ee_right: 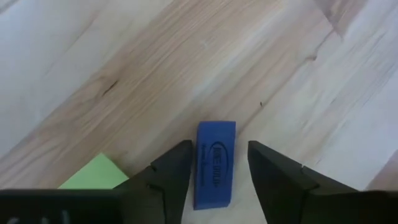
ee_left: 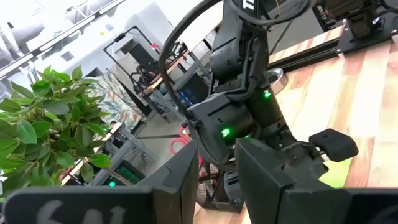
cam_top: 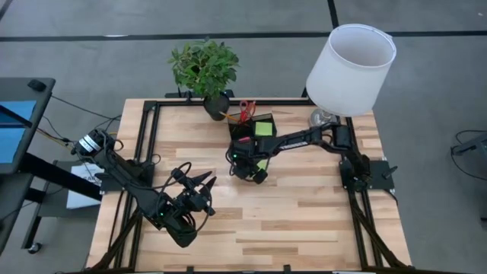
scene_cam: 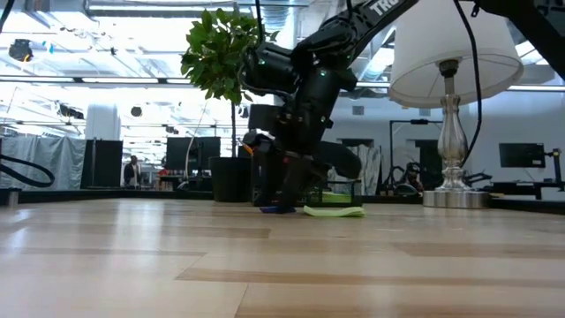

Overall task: Pick and place office supplies into organizer
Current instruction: Put the blue eraser into the desk organizer

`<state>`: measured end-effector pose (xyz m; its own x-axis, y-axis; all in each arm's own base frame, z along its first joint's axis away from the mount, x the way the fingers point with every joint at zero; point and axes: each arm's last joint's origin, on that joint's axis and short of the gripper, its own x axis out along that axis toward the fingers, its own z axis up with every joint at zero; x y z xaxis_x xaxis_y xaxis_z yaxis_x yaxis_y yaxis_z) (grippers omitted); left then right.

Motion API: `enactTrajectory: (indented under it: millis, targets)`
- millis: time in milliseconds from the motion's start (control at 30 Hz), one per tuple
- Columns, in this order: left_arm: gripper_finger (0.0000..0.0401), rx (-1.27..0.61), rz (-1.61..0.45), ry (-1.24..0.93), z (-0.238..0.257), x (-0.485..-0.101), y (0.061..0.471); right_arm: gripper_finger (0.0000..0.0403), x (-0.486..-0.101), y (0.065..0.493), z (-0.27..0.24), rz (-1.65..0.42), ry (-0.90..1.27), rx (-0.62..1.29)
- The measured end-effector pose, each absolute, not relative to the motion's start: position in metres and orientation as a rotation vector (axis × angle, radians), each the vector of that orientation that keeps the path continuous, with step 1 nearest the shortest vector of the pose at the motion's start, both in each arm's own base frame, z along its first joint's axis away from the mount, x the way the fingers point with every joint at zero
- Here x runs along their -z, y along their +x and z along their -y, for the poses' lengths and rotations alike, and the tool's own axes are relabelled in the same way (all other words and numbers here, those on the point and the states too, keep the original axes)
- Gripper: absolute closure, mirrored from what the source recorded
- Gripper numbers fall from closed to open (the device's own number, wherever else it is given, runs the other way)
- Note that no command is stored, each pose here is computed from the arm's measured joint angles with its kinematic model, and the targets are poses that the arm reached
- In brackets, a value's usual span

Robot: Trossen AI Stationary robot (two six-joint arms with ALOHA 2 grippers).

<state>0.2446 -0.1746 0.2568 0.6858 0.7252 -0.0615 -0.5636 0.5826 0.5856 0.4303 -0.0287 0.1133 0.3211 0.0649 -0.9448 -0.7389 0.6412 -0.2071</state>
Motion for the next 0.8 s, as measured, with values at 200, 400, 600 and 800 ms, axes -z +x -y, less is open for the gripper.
enactTrajectory:
  millis: [200, 400, 600, 800]
  targets:
    - [0.0303, -0.754, -0.319, 0.561, 0.1748, -0.2565, 0.2448, 0.0279, -0.1101, 0.43, 0.0294, -1.125, -0.676, -0.617]
    - [0.0303, -0.751, -0.321, 0.56, 0.1749, -0.2564, 0.2448, 0.0356, -0.1116, 0.4304, 0.0291, -1.113, -0.648, -0.61]
    - [0.0303, -0.751, -0.322, 0.56, 0.1749, -0.2564, 0.2448, 0.0395, -0.1124, 0.4297, 0.0312, -1.115, -0.641, -0.611]
    - [0.0303, -0.749, -0.322, 0.56, 0.175, -0.2563, 0.2447, 0.0401, -0.1145, 0.4307, 0.0313, -1.119, -0.623, -0.601]
